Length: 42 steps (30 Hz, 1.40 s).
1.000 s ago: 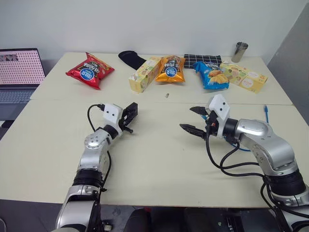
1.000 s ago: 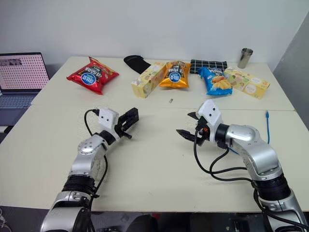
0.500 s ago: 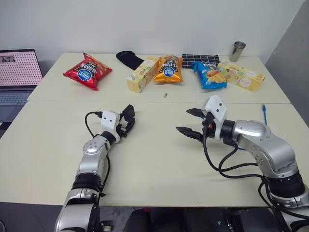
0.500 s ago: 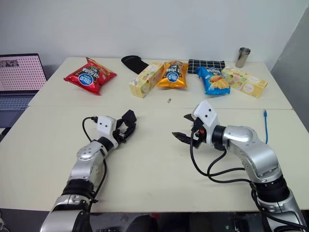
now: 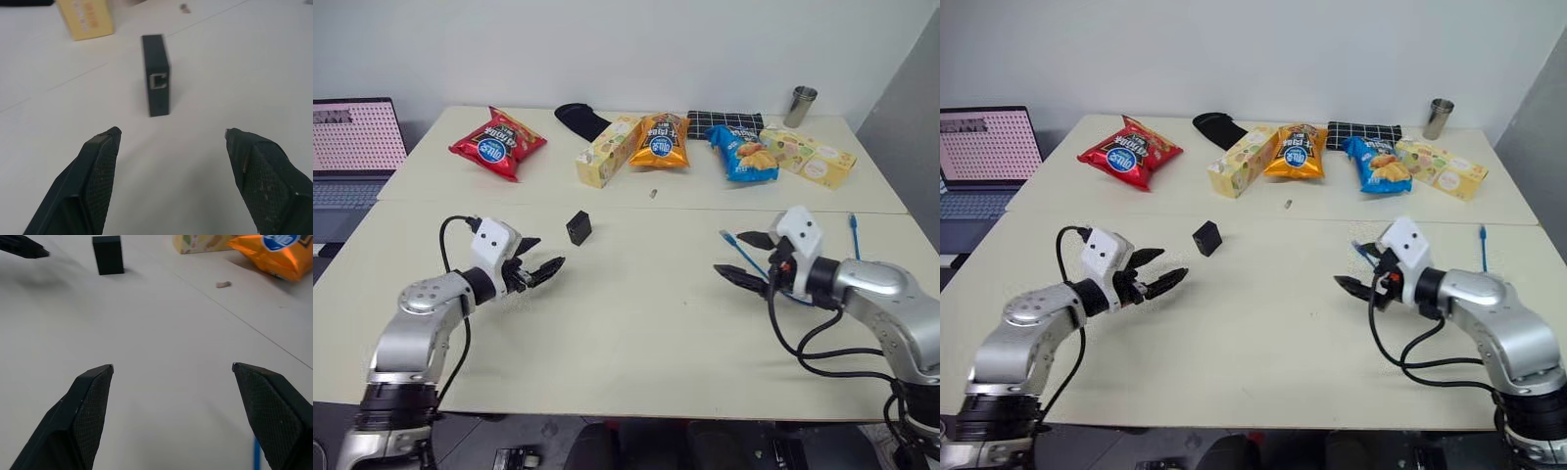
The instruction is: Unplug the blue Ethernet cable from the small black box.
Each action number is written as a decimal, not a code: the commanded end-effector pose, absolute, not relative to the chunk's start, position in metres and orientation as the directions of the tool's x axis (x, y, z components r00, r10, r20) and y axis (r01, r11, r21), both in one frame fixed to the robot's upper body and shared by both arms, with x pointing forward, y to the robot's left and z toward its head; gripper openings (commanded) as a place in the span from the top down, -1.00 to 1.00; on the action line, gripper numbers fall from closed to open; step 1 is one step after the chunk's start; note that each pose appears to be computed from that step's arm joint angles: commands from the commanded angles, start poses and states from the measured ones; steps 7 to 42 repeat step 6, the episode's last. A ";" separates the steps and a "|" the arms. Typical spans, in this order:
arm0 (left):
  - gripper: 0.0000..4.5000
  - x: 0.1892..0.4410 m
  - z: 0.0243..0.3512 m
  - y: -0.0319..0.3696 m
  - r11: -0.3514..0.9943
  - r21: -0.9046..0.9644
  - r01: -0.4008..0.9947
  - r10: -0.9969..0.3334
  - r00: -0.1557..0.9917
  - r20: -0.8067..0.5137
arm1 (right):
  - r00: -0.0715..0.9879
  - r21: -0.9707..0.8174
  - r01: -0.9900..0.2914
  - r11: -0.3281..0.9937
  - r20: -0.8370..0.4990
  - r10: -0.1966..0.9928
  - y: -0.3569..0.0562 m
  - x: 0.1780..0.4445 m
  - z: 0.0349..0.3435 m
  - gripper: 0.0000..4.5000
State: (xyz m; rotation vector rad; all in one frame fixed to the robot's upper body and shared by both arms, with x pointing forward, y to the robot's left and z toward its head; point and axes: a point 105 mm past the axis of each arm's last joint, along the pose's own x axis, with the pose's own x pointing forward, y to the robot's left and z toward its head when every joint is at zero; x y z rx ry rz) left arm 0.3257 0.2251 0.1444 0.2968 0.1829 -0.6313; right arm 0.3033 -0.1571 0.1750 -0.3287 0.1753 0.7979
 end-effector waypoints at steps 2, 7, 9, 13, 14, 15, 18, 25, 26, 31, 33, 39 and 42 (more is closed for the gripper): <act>-0.61 0.310 0.174 0.214 0.653 0.264 0.710 -0.654 0.704 -0.276 | 0.711 -0.245 -0.703 0.668 -0.269 0.650 -0.182 0.298 0.187 -0.83; -0.61 0.309 0.177 0.215 0.628 0.269 0.730 -0.667 0.683 -0.298 | 0.715 -0.250 -0.698 0.671 -0.280 0.641 -0.188 0.296 0.187 -0.83; -0.61 0.309 0.177 0.215 0.628 0.269 0.730 -0.667 0.683 -0.298 | 0.715 -0.250 -0.698 0.671 -0.280 0.641 -0.188 0.296 0.187 -0.83; -0.61 0.309 0.177 0.215 0.628 0.269 0.730 -0.667 0.683 -0.298 | 0.715 -0.250 -0.698 0.671 -0.280 0.641 -0.188 0.296 0.187 -0.83; -0.61 0.309 0.177 0.215 0.628 0.269 0.730 -0.667 0.683 -0.298 | 0.715 -0.250 -0.698 0.671 -0.280 0.641 -0.188 0.296 0.187 -0.83; -0.61 0.309 0.177 0.215 0.628 0.269 0.730 -0.667 0.683 -0.298 | 0.715 -0.250 -0.698 0.671 -0.280 0.641 -0.188 0.296 0.187 -0.83; -0.61 0.309 0.177 0.215 0.628 0.269 0.730 -0.667 0.683 -0.298 | 0.715 -0.250 -0.698 0.671 -0.280 0.641 -0.188 0.296 0.187 -0.83; -0.61 0.309 0.177 0.215 0.628 0.269 0.730 -0.667 0.683 -0.298 | 0.715 -0.250 -0.698 0.671 -0.280 0.641 -0.188 0.296 0.187 -0.83; -0.61 0.309 0.177 0.215 0.628 0.269 0.730 -0.667 0.683 -0.298 | 0.715 -0.250 -0.698 0.671 -0.280 0.641 -0.188 0.296 0.187 -0.83; -0.61 0.309 0.177 0.215 0.628 0.269 0.730 -0.667 0.683 -0.298 | 0.715 -0.250 -0.698 0.671 -0.280 0.641 -0.188 0.296 0.187 -0.83; -0.61 0.309 0.177 0.215 0.628 0.269 0.730 -0.667 0.683 -0.298 | 0.715 -0.250 -0.698 0.671 -0.280 0.641 -0.188 0.296 0.187 -0.83; -0.61 0.309 0.177 0.215 0.628 0.269 0.730 -0.667 0.683 -0.298 | 0.715 -0.250 -0.698 0.671 -0.280 0.641 -0.188 0.296 0.187 -0.83; -0.61 0.309 0.177 0.215 0.628 0.269 0.730 -0.667 0.683 -0.298 | 0.715 -0.250 -0.698 0.671 -0.280 0.641 -0.188 0.296 0.187 -0.83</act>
